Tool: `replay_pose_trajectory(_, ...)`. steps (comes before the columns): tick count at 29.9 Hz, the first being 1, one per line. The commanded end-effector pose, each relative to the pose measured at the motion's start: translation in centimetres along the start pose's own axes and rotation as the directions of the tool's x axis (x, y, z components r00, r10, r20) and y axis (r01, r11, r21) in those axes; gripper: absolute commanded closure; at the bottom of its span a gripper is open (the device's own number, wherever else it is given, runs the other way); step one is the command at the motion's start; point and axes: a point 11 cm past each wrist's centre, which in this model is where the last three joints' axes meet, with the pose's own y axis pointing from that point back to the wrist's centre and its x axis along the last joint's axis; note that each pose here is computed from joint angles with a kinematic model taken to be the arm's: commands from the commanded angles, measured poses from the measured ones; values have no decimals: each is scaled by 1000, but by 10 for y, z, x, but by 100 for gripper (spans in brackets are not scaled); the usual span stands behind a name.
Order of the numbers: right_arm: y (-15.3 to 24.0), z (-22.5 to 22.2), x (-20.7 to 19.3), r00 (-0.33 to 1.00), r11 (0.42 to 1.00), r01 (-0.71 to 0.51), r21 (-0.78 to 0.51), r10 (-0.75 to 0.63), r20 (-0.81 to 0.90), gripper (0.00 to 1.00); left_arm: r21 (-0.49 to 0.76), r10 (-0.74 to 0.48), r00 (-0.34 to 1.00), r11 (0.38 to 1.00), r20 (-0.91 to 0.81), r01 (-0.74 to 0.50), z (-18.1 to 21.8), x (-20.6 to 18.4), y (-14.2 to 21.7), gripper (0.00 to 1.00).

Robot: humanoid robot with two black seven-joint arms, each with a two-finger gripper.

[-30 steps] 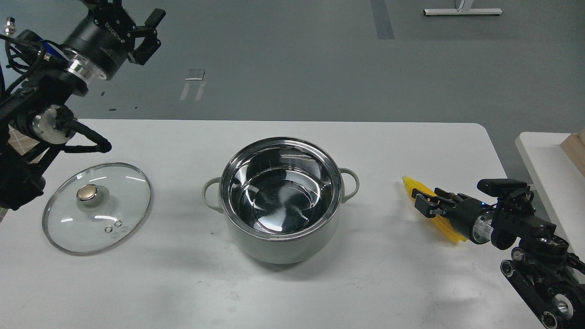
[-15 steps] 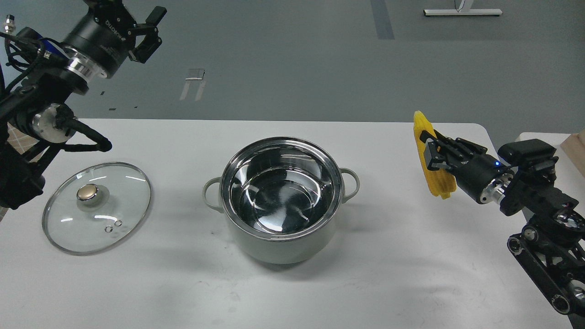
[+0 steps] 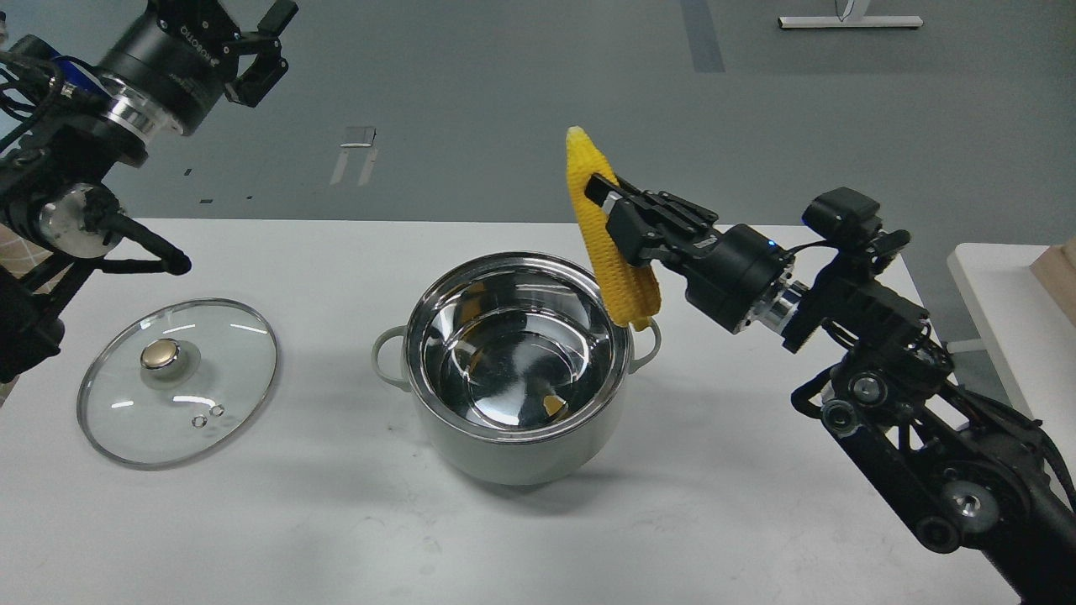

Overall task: Open pot and put corn in
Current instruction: 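Lift the corn with the right gripper and carry it over the pot, then lower the corn into the pot, open the right gripper and withdraw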

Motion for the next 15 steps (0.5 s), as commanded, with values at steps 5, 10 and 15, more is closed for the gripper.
replay_pose_trajectory(5,-28,0,-55,981,981,193,4,-193,-17,100,2,4,1000,1000,11,-4,3,4,3,2)
replay_pose_trajectory(10,-25,10,-67,967,970,240,-36,-242,-82,79,0,4,1000,1000,14,-4,5,5,3,2)
replay_pose_trajectory(15,-26,9,-66,965,970,241,-34,-243,-100,54,-4,-3,1000,1000,12,3,6,1,2,2)
